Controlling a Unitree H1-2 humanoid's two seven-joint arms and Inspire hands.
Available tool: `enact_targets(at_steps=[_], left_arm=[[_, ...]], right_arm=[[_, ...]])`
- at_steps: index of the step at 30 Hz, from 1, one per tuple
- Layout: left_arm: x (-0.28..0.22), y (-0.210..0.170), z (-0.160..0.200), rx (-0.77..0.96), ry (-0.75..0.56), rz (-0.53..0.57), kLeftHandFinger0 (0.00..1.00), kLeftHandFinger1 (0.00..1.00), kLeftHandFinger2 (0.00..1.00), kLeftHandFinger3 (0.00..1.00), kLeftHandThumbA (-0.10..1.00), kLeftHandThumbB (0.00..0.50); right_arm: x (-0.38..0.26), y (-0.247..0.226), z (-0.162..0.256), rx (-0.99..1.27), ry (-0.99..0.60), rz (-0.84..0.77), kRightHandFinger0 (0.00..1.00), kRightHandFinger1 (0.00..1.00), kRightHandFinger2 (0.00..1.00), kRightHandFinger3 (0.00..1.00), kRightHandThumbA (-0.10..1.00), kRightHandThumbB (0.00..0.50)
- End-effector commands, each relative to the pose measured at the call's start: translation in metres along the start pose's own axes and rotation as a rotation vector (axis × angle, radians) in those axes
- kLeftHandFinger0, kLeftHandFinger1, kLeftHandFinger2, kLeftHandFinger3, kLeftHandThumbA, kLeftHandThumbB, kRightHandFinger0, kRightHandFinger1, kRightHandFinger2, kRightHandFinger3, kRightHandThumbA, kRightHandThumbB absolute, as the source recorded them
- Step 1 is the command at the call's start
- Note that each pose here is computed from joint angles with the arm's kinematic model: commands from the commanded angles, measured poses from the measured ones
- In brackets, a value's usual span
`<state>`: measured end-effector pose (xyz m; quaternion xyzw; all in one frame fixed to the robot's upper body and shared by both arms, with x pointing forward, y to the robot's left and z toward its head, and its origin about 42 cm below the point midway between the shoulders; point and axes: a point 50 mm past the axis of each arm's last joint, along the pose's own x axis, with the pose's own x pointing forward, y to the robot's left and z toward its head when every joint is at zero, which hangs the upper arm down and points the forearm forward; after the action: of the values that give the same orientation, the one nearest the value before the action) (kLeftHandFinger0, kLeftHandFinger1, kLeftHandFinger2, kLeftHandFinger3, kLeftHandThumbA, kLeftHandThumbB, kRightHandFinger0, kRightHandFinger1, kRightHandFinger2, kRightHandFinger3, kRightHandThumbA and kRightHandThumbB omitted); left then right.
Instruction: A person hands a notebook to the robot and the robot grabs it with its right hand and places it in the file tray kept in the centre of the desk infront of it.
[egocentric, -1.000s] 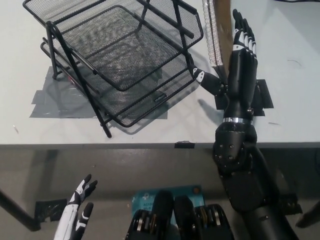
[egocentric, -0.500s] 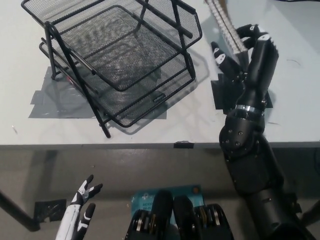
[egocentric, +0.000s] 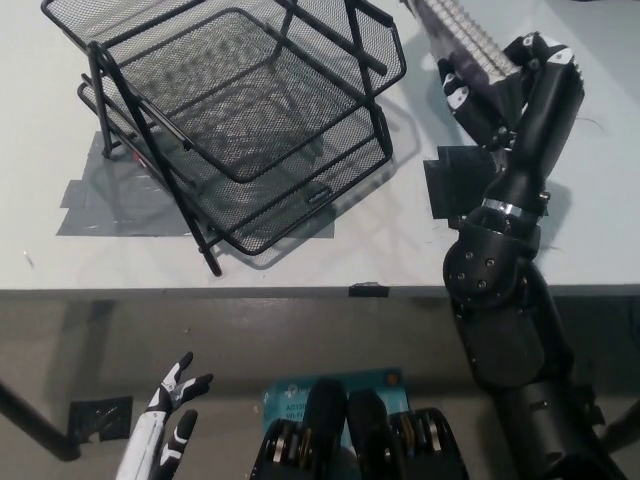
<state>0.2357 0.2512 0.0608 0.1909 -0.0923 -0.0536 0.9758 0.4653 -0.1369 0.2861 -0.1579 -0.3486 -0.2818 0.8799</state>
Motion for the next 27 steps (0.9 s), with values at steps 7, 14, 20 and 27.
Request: enact_targets(at_steps=[7,14,20,27], left_arm=[[-0.001,0.009,0.005,0.018,-0.051,0.019,0.88,0.75,0.77,1.0,1.0,0.258],[-0.003,0.008,0.004,0.014,-0.044,0.019,0.88,0.74,0.75,1.0,1.0,0.265],[-0.002,0.008,0.004,0.011,-0.048,0.019,0.87,0.71,0.73,1.0,1.0,0.258],[-0.001,0.007,0.005,0.009,-0.05,0.023,0.86,0.86,0.87,1.0,1.0,0.279]], right_arm=[[0.048,-0.051,0.06,0.163,-0.232,-0.239,0.0,0.0,0.0,0.0,0.85,0.013],[0.065,-0.078,0.093,0.142,-0.338,-0.308,0.0,0.0,0.0,0.0,0.87,0.0],[0.073,-0.086,0.127,0.111,-0.459,-0.32,0.0,0.0,0.0,0.0,0.92,0.007],[0.056,-0.054,0.137,0.092,-0.574,-0.157,0.0,0.0,0.0,0.0,0.83,0.0]])
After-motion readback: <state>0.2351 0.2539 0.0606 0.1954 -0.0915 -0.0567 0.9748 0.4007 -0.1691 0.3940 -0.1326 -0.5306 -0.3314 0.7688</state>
